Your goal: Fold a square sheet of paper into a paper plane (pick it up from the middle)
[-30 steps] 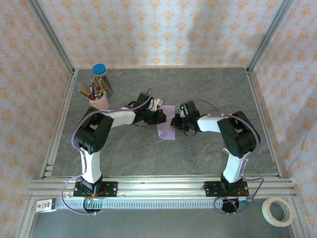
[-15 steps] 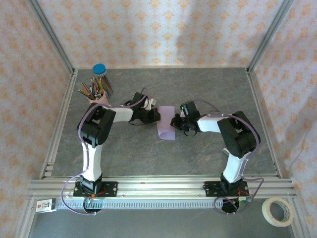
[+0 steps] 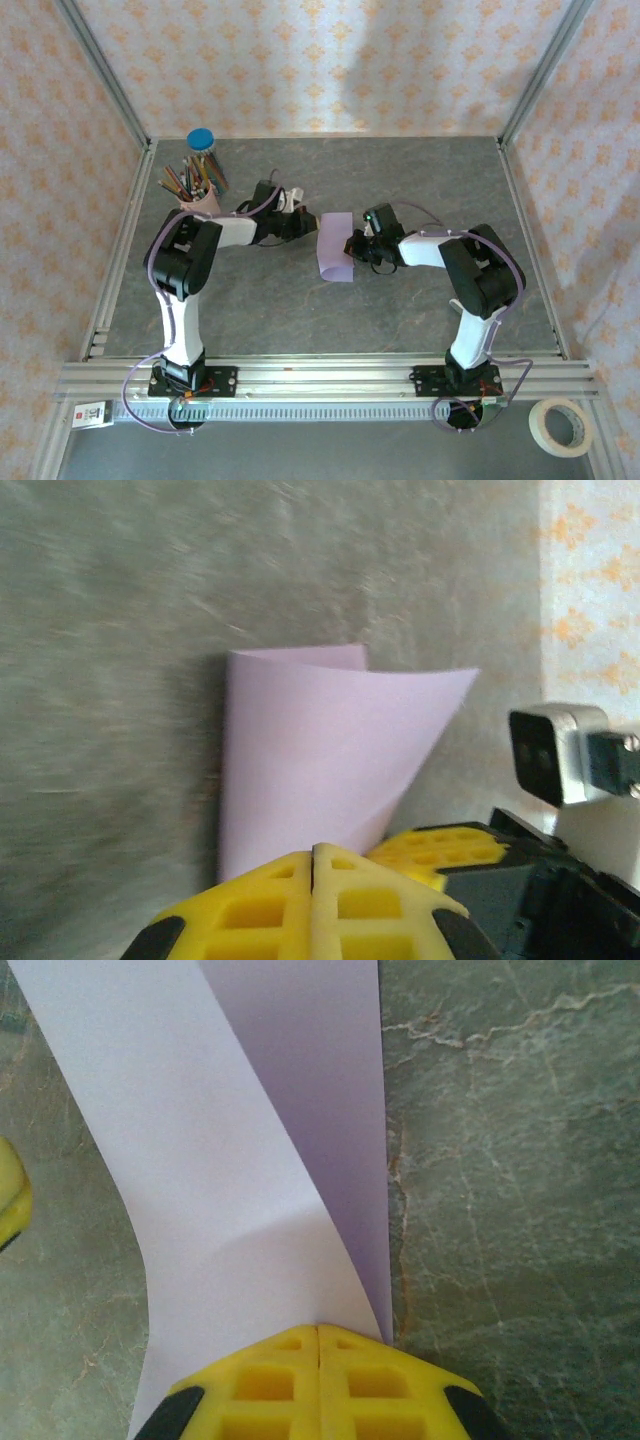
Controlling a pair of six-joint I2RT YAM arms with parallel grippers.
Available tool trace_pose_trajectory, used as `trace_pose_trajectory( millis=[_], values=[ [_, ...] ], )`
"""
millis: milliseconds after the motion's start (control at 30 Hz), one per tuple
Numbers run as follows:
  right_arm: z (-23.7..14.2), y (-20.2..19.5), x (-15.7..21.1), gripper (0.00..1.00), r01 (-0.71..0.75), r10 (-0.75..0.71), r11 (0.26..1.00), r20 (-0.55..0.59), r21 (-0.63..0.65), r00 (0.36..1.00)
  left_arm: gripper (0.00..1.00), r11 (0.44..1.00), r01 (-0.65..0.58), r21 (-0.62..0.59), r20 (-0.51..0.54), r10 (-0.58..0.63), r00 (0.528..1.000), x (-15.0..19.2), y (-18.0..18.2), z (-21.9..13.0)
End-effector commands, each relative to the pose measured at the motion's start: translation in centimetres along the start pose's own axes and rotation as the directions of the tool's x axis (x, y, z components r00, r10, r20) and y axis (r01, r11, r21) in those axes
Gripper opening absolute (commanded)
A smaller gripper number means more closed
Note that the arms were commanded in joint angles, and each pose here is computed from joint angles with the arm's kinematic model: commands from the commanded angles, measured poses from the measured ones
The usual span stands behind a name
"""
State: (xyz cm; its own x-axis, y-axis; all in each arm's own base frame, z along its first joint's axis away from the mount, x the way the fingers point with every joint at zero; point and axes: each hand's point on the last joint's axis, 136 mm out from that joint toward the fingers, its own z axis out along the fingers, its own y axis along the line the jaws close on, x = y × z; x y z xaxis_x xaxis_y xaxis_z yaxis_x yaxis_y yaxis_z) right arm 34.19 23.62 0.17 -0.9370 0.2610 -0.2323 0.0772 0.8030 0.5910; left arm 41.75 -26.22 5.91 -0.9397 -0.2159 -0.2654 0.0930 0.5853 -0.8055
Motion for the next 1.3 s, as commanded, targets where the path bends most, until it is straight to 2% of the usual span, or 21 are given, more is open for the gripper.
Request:
trace_pose_trajectory(
  millis=[0,200,333,500,567,667,767,933,1067,1267],
  values=[
    [-0.7,-15.5,9.9,0.03,-0.025,0.159,0.842,-0.204,0.538,0.966,0.0,0.999,-0.029,0.021,-0.029,0.029,0.999,0.4,-1.6,1.9],
    [-0.7,-15.6,10.0,0.03,-0.025,0.16,0.842,-0.205,0.539,0.965,0.0,0.997,-0.03,-0.068,-0.062,0.026,0.998,0.7,0.4,3.3],
    [-0.7,-15.8,10.2,0.03,-0.029,0.165,0.842,-0.206,0.539,0.965,0.0,0.992,0.011,-0.125,-0.06,-0.018,0.998,0.2,3.3,3.3],
    [-0.9,-16.1,10.5,0.03,-0.031,0.169,0.839,-0.205,0.543,0.964,0.0,0.974,0.082,-0.213,-0.02,-0.089,0.996,-1.2,7.2,1.9],
    [-0.9,-16.1,10.6,0.03,-0.032,0.169,0.839,-0.205,0.543,0.964,0.0,0.967,0.059,-0.247,-0.002,-0.061,0.998,-2.2,7.9,0.8],
    [-0.9,-16.0,10.5,0.03,-0.034,0.168,0.84,-0.201,0.541,0.965,0.0,0.969,0.016,-0.247,0.018,-0.012,1.0,-3.7,6.4,-0.3],
    [-0.9,-15.9,10.5,0.03,-0.034,0.169,0.842,-0.202,0.539,0.965,0.0,0.983,-0.03,-0.179,0.024,0.035,0.999,-4.3,3.0,-0.7],
    [-1.0,-16.0,10.5,0.03,-0.034,0.17,0.84,-0.203,0.541,0.964,0.0,0.989,-0.097,-0.111,0.0,0.098,0.995,-2.9,-1.0,0.4],
    [-1.0,-16.1,10.7,0.03,-0.033,0.172,0.838,-0.206,0.545,0.963,0.0,0.99,-0.102,-0.097,-0.03,0.099,0.995,-2.1,-1.8,2.2],
    [-1.0,-16.2,10.7,0.03,-0.032,0.17,0.836,-0.204,0.549,0.964,0.0,0.984,-0.078,-0.162,-0.048,0.071,0.996,-2.5,0.2,4.1]
  ],
)
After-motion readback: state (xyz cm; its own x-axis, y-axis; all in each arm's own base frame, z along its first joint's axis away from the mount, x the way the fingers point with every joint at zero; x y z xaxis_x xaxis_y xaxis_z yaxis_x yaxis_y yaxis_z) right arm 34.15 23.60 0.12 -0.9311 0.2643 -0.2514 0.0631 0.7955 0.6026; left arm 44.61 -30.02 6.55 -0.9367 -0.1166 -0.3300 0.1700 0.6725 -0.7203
